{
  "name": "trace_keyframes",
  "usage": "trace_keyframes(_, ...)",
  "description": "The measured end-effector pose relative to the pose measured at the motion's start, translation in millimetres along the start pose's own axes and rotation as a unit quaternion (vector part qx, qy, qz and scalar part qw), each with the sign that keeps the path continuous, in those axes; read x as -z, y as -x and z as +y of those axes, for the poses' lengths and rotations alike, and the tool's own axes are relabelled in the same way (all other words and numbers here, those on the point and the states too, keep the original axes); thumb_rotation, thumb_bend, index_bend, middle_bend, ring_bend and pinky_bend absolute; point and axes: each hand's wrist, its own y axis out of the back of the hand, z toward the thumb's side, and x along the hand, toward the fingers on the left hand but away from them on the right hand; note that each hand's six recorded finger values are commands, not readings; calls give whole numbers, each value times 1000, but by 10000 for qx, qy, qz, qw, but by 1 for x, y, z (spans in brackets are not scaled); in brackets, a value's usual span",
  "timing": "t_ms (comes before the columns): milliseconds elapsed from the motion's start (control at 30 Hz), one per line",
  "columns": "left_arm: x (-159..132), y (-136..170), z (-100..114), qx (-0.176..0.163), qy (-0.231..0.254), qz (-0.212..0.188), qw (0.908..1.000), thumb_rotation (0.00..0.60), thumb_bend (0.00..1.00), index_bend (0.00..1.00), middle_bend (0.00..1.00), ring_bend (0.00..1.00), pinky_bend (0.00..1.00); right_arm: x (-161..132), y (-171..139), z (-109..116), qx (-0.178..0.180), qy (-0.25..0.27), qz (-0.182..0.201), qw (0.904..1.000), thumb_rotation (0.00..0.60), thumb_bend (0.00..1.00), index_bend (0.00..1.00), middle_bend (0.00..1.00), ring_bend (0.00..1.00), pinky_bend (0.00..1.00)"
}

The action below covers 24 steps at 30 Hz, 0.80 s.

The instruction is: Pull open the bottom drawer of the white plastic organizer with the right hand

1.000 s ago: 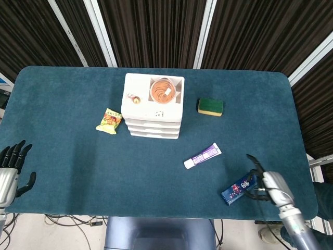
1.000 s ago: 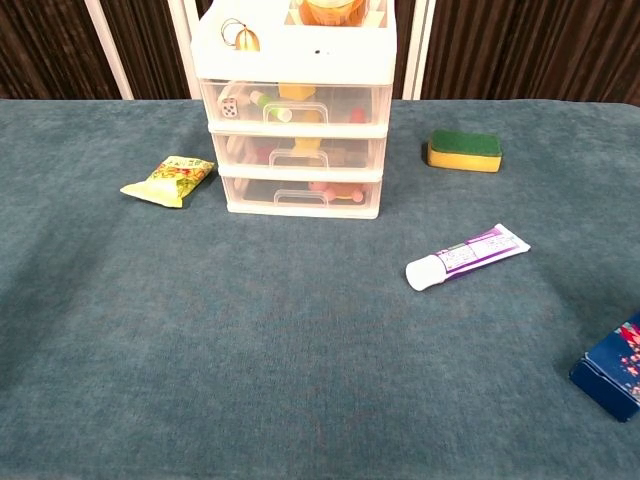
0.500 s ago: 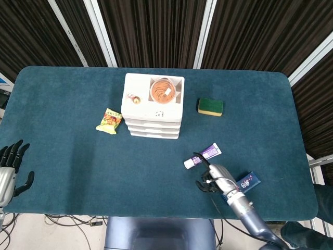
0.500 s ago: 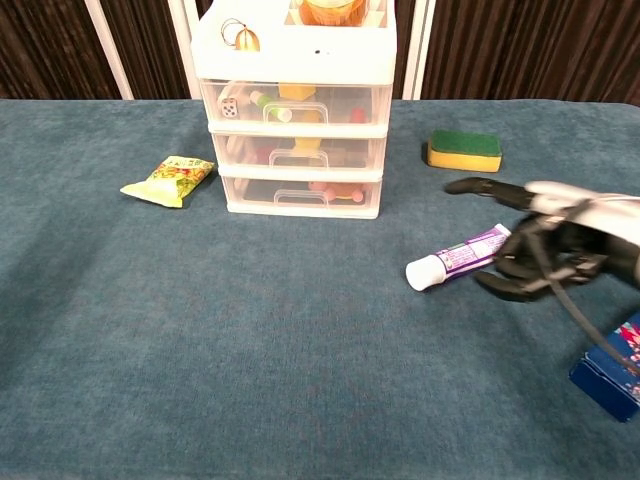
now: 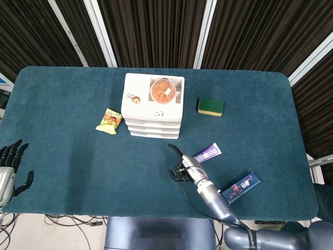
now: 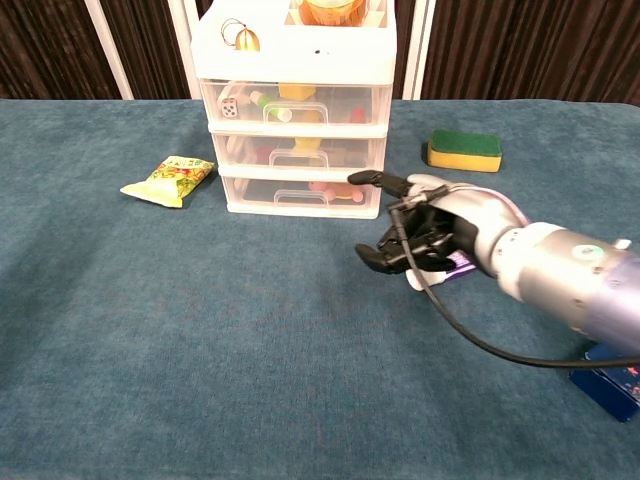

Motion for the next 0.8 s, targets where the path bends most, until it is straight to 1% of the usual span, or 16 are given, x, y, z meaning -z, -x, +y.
trace_keyframes(100, 1, -1, 1, -3, 26, 30, 10000, 600, 438, 32, 7, 0, 0, 0, 12, -5, -4, 86, -76, 9999, 600, 512, 0, 987, 1000, 1000)
trace_keyframes(300, 1, -1, -1, 43, 47, 31, 10000, 600, 438, 33, 7, 0, 0, -2, 31, -17, -124, 468, -222, 9986, 600, 515, 0, 987, 1000, 1000)
trace_keyframes(667, 2, -2, -1, 63, 81, 69, 9999, 600, 438, 32, 7, 0, 0, -8, 60, -30, -86, 784, -202, 9967, 600, 522, 0, 987, 1000, 1000)
trace_keyframes(800, 3, -2, -1, 65, 79, 69, 9999, 600, 438, 33, 7, 0, 0, -12, 69, -30, 15, 869, -157, 9961, 600, 534, 0, 987, 1000, 1000)
